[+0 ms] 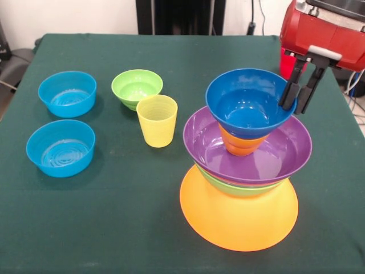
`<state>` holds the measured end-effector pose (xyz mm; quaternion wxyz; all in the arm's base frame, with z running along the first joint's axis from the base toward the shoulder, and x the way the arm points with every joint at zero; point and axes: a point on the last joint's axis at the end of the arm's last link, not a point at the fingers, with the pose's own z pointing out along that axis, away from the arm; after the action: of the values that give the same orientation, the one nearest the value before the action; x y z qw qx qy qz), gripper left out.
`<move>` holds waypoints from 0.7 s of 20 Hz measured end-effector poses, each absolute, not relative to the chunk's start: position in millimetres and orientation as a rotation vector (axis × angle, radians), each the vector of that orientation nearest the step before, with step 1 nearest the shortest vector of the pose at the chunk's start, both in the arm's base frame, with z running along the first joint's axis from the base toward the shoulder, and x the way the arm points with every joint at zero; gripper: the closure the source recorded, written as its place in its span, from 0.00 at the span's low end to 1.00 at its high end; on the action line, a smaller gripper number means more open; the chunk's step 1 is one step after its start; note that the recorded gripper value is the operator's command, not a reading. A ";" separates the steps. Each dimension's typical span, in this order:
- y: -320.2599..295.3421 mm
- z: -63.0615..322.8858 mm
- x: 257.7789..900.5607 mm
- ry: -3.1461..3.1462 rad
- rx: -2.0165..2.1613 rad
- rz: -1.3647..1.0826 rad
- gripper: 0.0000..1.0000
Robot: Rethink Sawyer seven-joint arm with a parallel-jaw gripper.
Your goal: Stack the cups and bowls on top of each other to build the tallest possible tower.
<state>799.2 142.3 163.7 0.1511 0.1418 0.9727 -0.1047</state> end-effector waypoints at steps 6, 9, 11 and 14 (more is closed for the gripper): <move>146.6 164.7 797.2 2.798 0.402 -0.288 1.00; 146.9 166.6 794.8 2.801 0.403 -0.286 1.00; 147.1 167.5 790.6 2.808 0.405 -0.285 1.00; 147.5 168.0 787.0 2.814 0.405 -0.284 1.00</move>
<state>787.0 147.5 168.0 0.1416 0.1404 0.9750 -0.0984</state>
